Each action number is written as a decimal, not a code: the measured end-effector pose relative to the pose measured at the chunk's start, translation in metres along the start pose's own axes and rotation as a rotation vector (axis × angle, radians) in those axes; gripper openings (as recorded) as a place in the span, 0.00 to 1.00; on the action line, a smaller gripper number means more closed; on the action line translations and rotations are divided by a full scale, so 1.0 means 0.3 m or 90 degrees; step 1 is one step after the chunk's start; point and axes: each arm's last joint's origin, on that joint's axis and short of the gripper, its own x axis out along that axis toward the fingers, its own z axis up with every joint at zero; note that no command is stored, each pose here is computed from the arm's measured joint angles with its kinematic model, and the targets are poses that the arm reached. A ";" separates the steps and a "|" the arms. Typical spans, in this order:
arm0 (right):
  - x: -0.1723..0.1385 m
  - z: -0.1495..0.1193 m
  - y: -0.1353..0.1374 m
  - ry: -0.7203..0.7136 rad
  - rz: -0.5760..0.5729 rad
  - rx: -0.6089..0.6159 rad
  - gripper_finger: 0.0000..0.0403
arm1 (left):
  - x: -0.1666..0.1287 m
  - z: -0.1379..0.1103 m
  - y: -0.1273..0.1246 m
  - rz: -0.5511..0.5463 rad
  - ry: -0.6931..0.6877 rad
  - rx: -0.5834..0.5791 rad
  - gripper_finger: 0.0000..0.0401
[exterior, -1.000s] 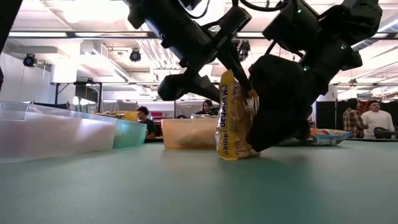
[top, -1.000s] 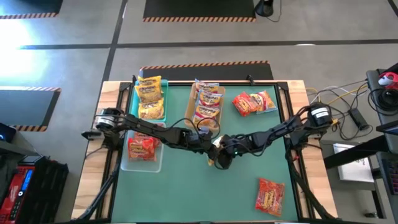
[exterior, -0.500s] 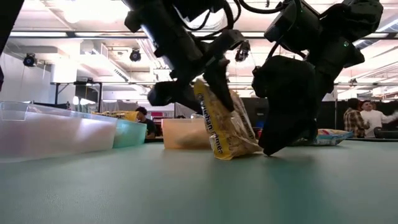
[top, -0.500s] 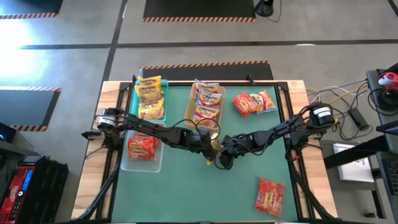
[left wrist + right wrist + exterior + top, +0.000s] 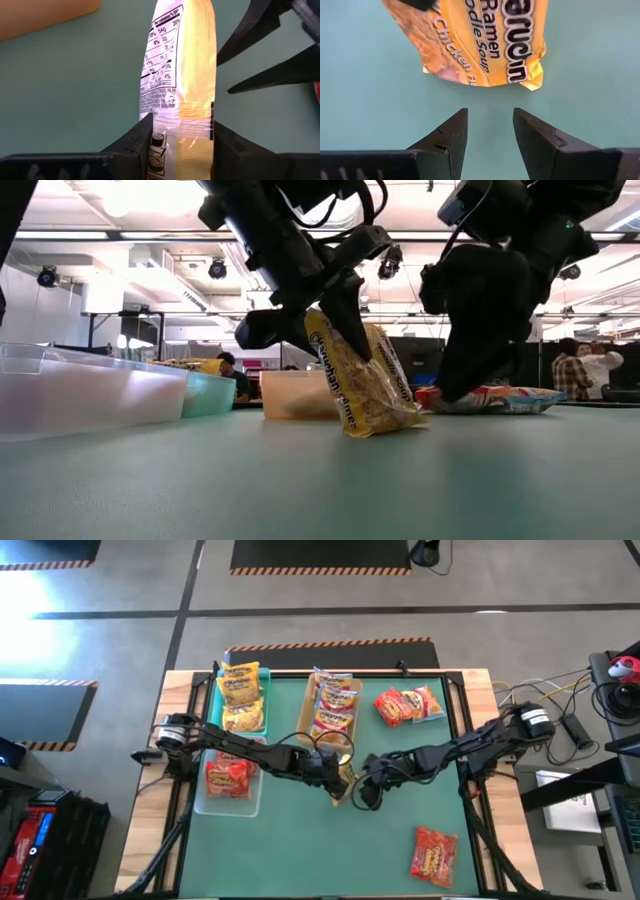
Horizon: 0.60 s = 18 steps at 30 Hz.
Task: Sort Maruchan noodles
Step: Put the yellow noodle pack into the blue bin
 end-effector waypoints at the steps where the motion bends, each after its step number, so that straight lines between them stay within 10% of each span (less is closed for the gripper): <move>1: -0.008 0.001 0.001 -0.002 -0.001 -0.001 0.37 | -0.003 0.001 -0.001 -0.001 -0.001 -0.001 0.27; 18: -0.111 -0.026 -0.039 -0.025 -0.044 -0.012 0.37 | -0.160 0.146 0.040 0.024 -0.123 -0.022 0.28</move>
